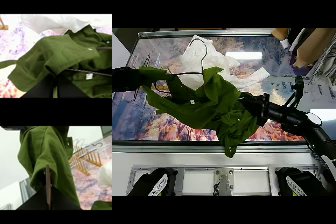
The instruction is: Fold the clothes and pants, and hang the long-sleeved shirts on hangers.
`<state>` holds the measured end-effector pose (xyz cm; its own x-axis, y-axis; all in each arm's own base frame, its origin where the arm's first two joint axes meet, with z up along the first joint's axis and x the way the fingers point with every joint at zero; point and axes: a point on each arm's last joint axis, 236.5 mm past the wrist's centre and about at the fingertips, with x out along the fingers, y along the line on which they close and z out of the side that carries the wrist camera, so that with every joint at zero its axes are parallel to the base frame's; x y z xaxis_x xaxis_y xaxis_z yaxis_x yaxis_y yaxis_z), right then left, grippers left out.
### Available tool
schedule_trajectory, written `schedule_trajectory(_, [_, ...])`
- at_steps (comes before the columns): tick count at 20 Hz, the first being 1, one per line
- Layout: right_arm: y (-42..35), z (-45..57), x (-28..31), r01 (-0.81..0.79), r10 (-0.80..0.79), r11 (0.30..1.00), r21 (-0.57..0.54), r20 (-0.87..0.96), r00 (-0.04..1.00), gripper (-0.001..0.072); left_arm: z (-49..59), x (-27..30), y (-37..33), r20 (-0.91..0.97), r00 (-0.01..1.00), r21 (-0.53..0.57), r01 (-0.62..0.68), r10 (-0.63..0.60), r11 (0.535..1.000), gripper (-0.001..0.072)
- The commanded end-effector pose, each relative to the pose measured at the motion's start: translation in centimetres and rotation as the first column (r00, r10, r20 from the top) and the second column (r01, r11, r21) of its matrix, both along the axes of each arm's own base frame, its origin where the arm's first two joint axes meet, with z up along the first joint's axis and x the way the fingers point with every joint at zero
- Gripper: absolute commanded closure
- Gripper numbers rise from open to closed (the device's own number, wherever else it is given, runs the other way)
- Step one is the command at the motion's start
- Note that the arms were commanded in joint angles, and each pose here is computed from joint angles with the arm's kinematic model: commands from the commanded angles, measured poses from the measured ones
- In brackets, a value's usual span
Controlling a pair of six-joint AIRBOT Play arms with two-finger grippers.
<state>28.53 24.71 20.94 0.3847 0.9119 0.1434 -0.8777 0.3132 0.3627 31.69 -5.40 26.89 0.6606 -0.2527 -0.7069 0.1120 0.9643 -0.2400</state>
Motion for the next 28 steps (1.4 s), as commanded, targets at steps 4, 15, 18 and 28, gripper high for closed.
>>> schedule_trajectory(4, [3.1, 0.4, -1.6, -0.042, 0.042, 0.999, 0.014, 0.021, 0.999, 0.0705, 5.0, -0.3, -3.7, 0.133, 0.989, -0.142, 0.09, -0.071, 0.986, 0.0692])
schedule_trajectory(15, [5.3, 4.3, -3.0, -0.054, 0.041, 0.978, 0.2, 0.066, 0.997, 0.0704, 7.0, -0.3, -3.6, 0.173, 0.982, -0.136, 0.095, -0.071, 0.986, 0.0692])
schedule_trajectory(18, [6.2, 3.5, -2.9, -0.046, 0.041, 0.983, 0.179, 0.033, 0.999, 0.0704, 6.9, 0.6, -3.6, 0.177, 0.982, -0.144, 0.089, -0.063, 0.986, 0.0693])
schedule_trajectory(28, [6.3, 2.9, -2.0, -0.003, 0.002, 0.986, 0.164, 0.007, 1.0, 0.0702, 8.4, -0.5, -5.2, 0.217, 0.972, -0.202, 0.141, -0.096, 0.969, 0.0692])
